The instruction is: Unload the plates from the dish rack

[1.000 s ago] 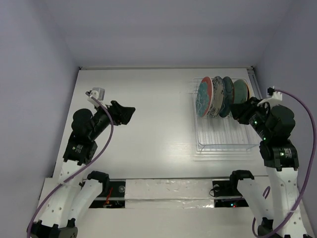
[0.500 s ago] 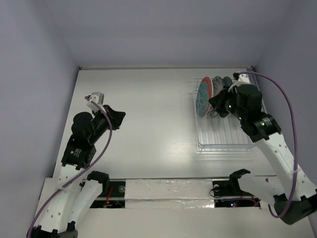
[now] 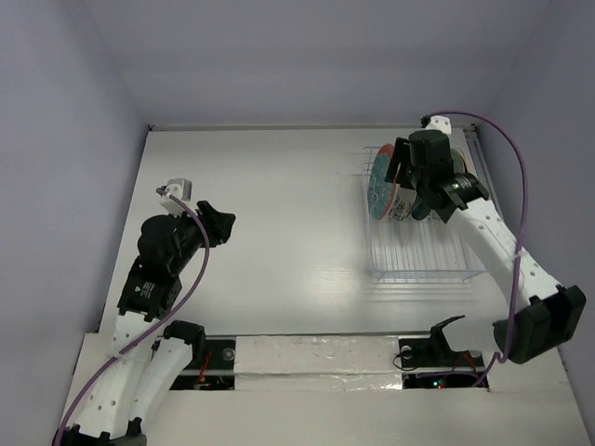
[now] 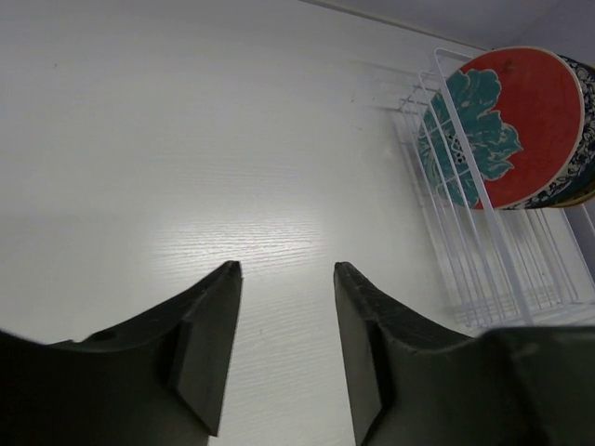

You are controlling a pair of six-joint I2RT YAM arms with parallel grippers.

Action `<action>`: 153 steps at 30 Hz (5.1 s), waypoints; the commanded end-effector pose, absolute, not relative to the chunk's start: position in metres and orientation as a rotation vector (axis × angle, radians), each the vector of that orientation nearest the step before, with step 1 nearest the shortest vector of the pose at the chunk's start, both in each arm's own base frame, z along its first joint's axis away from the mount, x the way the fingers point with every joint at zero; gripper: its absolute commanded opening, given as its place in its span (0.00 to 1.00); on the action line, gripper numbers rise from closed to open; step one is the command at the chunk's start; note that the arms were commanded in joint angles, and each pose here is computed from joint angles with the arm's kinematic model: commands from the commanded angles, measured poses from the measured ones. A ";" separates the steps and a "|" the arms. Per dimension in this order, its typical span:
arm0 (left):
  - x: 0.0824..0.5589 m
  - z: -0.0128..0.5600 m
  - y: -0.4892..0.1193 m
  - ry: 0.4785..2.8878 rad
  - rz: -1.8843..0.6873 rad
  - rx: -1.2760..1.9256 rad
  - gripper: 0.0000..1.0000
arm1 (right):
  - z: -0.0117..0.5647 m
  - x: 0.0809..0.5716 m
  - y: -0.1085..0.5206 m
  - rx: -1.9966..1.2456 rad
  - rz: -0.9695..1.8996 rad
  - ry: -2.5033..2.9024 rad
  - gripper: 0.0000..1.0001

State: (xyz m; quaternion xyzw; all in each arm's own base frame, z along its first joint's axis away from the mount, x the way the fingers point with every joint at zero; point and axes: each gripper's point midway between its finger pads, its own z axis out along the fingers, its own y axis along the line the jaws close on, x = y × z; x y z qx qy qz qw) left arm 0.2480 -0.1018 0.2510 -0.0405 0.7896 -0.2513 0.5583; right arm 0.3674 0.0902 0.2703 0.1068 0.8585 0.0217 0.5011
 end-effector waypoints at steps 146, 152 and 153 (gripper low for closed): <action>0.241 0.281 -0.040 1.703 -0.319 -0.342 0.36 | 0.300 0.404 0.003 0.401 -0.454 2.006 0.00; 0.241 0.281 -0.040 1.703 -0.321 -0.341 0.36 | 0.355 0.389 0.009 0.392 -0.387 1.915 0.00; 0.241 0.281 -0.041 1.704 -0.322 -0.340 0.36 | 0.362 0.384 0.011 0.389 -0.383 1.905 0.00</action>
